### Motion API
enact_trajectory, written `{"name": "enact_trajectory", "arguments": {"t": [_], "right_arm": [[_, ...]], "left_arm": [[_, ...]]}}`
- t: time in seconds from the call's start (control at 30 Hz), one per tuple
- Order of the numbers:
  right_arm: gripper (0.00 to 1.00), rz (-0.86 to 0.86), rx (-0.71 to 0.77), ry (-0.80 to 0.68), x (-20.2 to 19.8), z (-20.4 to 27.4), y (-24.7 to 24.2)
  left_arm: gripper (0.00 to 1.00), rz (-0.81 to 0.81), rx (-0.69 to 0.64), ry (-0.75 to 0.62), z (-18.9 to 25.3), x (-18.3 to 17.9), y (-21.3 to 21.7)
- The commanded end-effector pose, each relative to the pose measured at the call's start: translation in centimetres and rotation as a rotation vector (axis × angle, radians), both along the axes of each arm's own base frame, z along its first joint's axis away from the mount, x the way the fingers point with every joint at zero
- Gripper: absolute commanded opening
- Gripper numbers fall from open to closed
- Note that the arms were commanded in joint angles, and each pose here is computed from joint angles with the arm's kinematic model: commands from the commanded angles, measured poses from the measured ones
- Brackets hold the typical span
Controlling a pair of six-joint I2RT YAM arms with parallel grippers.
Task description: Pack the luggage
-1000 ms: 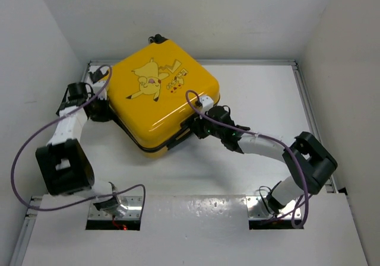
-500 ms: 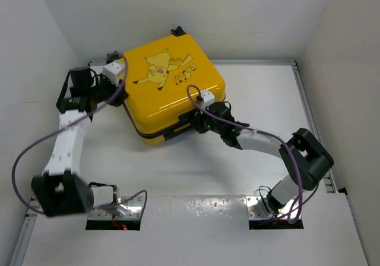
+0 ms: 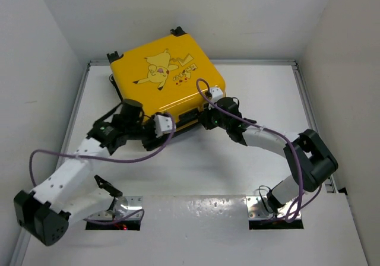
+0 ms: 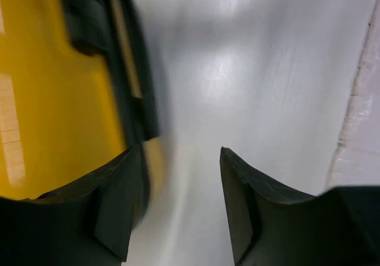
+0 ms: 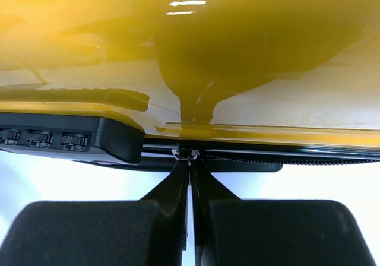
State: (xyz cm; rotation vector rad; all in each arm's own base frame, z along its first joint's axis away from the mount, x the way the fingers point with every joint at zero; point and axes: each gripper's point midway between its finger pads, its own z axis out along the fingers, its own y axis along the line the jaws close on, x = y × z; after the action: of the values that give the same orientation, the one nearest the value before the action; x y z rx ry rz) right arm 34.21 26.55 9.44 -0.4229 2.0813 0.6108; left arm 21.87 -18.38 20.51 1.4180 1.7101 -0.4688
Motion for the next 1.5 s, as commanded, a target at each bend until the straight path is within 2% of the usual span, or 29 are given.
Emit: {"name": "enact_trajectory", "arguments": {"t": [0.0, 0.03, 0.13, 0.3, 0.47, 0.8, 0.87, 1.03, 1.23, 1.33, 1.43, 1.47], "right_arm": [[0.00, -0.037, 0.020, -0.066, 1.8, 2.1, 0.0], [0.00, -0.033, 0.020, -0.066, 1.9, 2.1, 0.1], [0.00, -0.034, 0.015, -0.072, 2.4, 2.3, 0.2], [0.00, -0.054, 0.035, -0.044, 2.6, 1.9, -0.1], [0.00, -0.071, 0.060, -0.016, 2.8, 1.7, -0.8], [0.00, -0.099, 0.095, 0.014, 3.4, 1.1, -1.6], [0.00, -0.101, 0.101, 0.018, 3.4, 0.9, -1.6], [0.00, -0.106, 0.107, 0.019, 3.5, 1.0, -1.8], [0.00, -0.118, 0.107, 0.026, 3.7, 0.8, -2.2], [0.00, -0.122, 0.112, 0.025, 3.8, 0.8, -2.4], [0.00, -0.119, 0.099, 0.025, 3.8, 0.7, -2.4], [0.00, -0.122, 0.081, 0.015, 3.9, 0.6, -2.7]], "left_arm": [[0.57, 0.056, 0.009, 0.008, -1.1, 0.6, -2.0], [0.54, 0.067, 0.015, 0.020, -1.6, 0.6, -2.6], [0.55, 0.165, 0.012, 0.001, -2.7, 1.6, -4.4], [0.56, 0.194, -0.007, -0.049, -3.4, 3.0, -7.9], [0.54, 0.192, -0.030, -0.037, -3.4, 3.8, -10.9], [0.52, 0.224, 0.042, -0.025, -6.4, 6.0, -12.3], [0.52, 0.241, 0.111, 0.023, -8.9, 6.6, -11.9], [0.50, 0.232, 0.148, 0.110, -12.6, 7.9, -11.5], [0.49, 0.323, 0.215, 0.221, -18.1, 9.2, -8.8], [0.42, 0.354, 0.226, 0.252, -19.5, 9.7, -8.4], [0.22, 0.347, 0.243, 0.266, -20.0, 9.6, -7.9], [0.09, 0.340, 0.255, 0.267, -19.7, 9.4, -7.7]]}}
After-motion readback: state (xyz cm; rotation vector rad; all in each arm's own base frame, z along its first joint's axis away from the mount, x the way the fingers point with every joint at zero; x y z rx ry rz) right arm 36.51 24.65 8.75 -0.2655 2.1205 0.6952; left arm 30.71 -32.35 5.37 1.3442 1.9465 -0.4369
